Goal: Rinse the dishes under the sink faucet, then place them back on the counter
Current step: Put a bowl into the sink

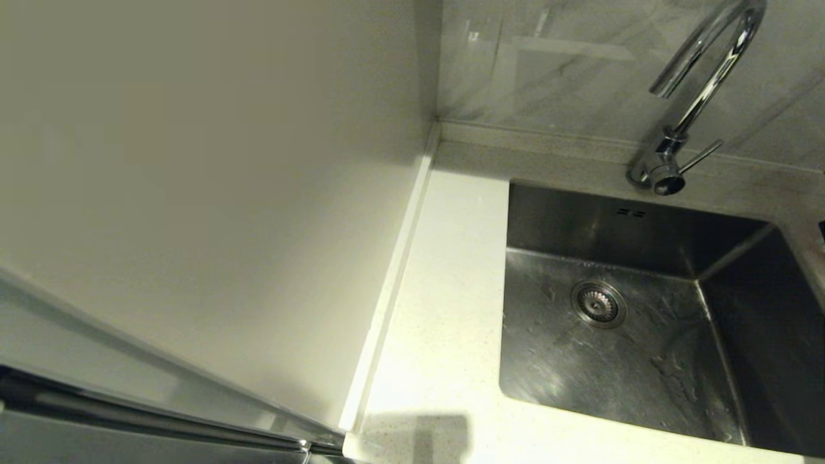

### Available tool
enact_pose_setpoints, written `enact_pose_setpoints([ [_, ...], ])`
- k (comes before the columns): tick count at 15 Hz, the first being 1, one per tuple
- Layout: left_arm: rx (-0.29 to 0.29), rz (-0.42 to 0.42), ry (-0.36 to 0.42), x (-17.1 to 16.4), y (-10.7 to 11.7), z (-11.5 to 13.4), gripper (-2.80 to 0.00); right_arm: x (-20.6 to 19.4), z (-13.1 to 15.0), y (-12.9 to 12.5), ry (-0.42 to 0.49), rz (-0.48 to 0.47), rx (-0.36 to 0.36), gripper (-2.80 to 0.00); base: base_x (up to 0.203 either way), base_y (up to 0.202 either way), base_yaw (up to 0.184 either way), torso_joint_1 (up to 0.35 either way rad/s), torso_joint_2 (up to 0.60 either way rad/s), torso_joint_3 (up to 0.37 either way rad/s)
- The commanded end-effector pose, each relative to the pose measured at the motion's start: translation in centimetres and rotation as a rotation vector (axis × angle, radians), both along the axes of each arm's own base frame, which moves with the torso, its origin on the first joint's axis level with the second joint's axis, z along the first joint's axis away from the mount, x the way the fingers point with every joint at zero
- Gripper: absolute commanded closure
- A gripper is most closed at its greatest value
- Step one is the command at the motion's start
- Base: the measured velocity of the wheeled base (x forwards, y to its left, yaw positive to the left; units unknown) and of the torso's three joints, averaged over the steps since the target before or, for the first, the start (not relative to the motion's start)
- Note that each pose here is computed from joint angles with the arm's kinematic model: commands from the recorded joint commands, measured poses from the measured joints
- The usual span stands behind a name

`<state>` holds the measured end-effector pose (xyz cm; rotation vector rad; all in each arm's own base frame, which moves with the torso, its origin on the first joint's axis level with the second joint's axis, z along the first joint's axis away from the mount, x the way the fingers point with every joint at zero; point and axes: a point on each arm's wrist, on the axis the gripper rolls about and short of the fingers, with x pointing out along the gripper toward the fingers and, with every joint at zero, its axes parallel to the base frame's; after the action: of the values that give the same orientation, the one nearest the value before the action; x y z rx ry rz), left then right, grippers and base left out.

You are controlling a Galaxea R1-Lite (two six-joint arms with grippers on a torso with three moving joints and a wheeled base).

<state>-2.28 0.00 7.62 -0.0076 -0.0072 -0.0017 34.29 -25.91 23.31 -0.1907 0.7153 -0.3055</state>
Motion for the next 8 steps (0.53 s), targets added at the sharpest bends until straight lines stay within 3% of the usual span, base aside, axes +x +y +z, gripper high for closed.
enact_pose_setpoints([
  [1, 0.000, 0.000, 0.003, 0.0, 0.0, -0.1, 0.00, -0.6, 1.5, 0.9, -0.026, 0.017, -0.014, 0.00, 0.000, 0.000, 0.000, 0.000, 0.00, 0.000],
  [5, 0.000, 0.000, 0.003, 0.0, 0.0, -0.1, 0.00, -2.2, 3.6, 2.9, -0.017, 0.036, 0.030, 0.00, 0.000, 0.000, 0.000, 0.000, 0.00, 0.000],
  [8, 0.000, 0.000, 0.003, 0.0, 0.0, -0.1, 0.00, -5.0, 4.5, 5.1, 0.097, 0.066, 0.156, 0.00, 0.000, 0.000, 0.000, 0.000, 0.00, 0.000],
])
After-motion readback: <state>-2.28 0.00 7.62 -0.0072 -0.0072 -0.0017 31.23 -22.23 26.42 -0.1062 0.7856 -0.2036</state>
